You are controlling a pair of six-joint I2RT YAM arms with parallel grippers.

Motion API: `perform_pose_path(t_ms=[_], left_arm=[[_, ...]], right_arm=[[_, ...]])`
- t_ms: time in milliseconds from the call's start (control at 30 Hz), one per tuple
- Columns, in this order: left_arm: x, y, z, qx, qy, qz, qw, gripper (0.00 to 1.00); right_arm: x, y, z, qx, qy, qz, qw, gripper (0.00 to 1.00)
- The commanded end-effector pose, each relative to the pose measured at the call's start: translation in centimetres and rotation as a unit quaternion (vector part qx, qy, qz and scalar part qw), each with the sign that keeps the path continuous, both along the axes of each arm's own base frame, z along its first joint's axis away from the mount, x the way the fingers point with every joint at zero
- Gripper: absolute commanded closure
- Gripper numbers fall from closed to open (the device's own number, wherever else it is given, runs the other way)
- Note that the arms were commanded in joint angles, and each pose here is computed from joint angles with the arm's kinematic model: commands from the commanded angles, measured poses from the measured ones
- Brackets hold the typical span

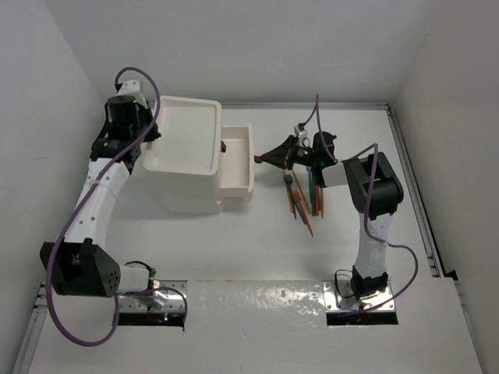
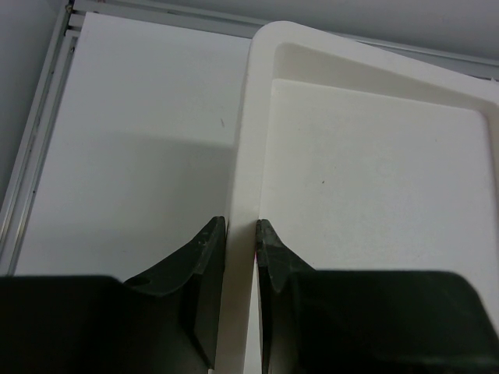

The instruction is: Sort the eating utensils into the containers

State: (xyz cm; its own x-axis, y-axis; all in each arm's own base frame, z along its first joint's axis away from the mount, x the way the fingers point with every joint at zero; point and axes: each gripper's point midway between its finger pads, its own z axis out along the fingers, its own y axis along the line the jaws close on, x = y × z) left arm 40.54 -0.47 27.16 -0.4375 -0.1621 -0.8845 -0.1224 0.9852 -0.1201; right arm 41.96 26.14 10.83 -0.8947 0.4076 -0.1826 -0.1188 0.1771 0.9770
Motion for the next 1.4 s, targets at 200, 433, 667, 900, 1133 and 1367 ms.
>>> perform_pose_path(t_ms=[200,433,667,900,1133,1367], left_arm=[[-2.6,0.1,-3.2,0.001,0.079,-0.003,0.997,0.85],[-2.2,0.0,1.5,-0.002,0.026,-0.003,1.0,0.58],[-2.6,-0.1,6.3,-0.013,-0.023,-0.002,1.0,0.33],[-4.0,-0.6,9.6,-0.026,-0.059,-0.012,0.998,0.29],[-5.8,-1.7,9.3,-0.041,-0.058,-0.036,0.997,0.29],[-6.7,-2.4,7.9,-0.042,-0.043,-0.049,0.997,0.29]], right_arm=[[0.5,-4.1,0.6,-0.183,-0.076,-0.02,0.98,0.54],[-0.6,-11.6,0.4,-0.437,-0.071,-0.063,0.894,0.63],[-3.4,-16.3,-2.1,-0.549,-0.051,-0.069,0.831,0.71],[-4.8,-19.3,-5.5,-0.607,0.006,-0.088,0.79,0.73],[-6.3,-20.7,-7.8,-0.629,0.046,-0.087,0.771,0.73],[-6.7,-21.3,-9.3,-0.634,0.07,-0.083,0.765,0.74]])
